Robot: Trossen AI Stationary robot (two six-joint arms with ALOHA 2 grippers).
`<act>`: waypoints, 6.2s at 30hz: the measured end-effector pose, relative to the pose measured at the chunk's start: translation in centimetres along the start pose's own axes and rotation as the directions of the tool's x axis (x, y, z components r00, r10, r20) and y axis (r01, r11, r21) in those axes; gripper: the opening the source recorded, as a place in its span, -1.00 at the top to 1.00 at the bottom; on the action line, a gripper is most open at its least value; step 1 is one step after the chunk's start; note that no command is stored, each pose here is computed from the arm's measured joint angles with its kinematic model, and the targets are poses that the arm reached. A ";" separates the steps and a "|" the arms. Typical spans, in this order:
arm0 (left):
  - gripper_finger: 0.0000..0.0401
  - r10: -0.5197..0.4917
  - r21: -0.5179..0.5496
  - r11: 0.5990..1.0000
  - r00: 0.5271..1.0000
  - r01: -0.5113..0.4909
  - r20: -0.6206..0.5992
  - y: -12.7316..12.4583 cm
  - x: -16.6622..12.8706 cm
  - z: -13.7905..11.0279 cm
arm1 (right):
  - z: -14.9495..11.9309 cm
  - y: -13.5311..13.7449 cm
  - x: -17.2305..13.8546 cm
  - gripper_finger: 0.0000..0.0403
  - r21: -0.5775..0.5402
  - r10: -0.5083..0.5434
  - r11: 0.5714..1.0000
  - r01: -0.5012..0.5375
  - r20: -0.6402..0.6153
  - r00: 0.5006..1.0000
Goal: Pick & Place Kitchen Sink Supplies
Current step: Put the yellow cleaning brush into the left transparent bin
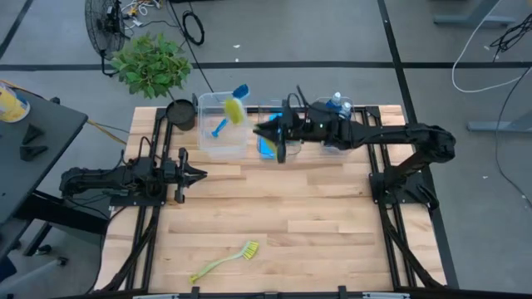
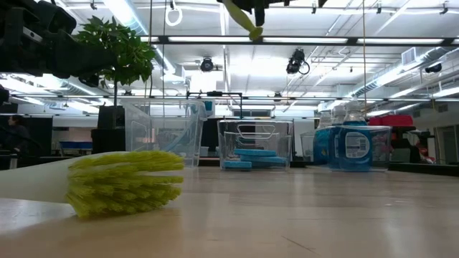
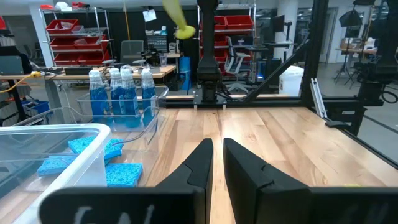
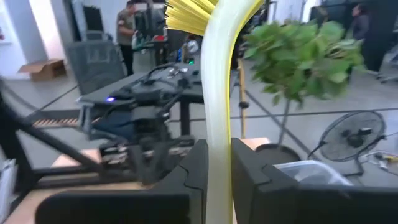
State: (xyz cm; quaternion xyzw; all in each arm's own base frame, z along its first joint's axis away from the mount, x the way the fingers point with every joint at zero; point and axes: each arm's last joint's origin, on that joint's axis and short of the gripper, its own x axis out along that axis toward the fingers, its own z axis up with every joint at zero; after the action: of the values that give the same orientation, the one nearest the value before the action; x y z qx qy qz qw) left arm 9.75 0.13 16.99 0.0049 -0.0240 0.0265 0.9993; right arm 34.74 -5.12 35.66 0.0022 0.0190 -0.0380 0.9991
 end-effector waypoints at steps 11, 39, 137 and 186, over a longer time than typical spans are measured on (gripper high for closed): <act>0.78 0.000 0.000 1.000 1.000 0.000 0.000 0.0 0.0 0.0 | -0.5 -3.9 1.2 0.82 0.096 -0.195 0.978 0.186 0.098 0.976; 0.78 0.000 0.000 1.000 1.000 0.000 0.000 0.0 0.0 0.0 | -3.1 -12.1 11.5 0.82 0.210 -0.346 0.929 0.306 0.195 0.918; 0.78 0.000 0.000 1.000 1.000 0.000 0.000 0.0 0.0 0.0 | -13.2 -15.3 17.2 0.74 0.411 -0.466 0.820 0.398 0.078 0.881; 0.78 0.000 0.000 1.000 1.000 0.000 0.000 0.0 0.0 0.0 | -15.2 -14.4 17.3 0.32 0.399 -0.454 0.808 0.434 -0.048 0.890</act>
State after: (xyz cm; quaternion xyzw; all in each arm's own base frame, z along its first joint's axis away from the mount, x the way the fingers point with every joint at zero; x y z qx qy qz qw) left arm 9.75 0.13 17.00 0.0049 -0.0241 0.0264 0.9993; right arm 50.30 -20.66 19.78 0.2005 -0.0140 -0.2733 0.9407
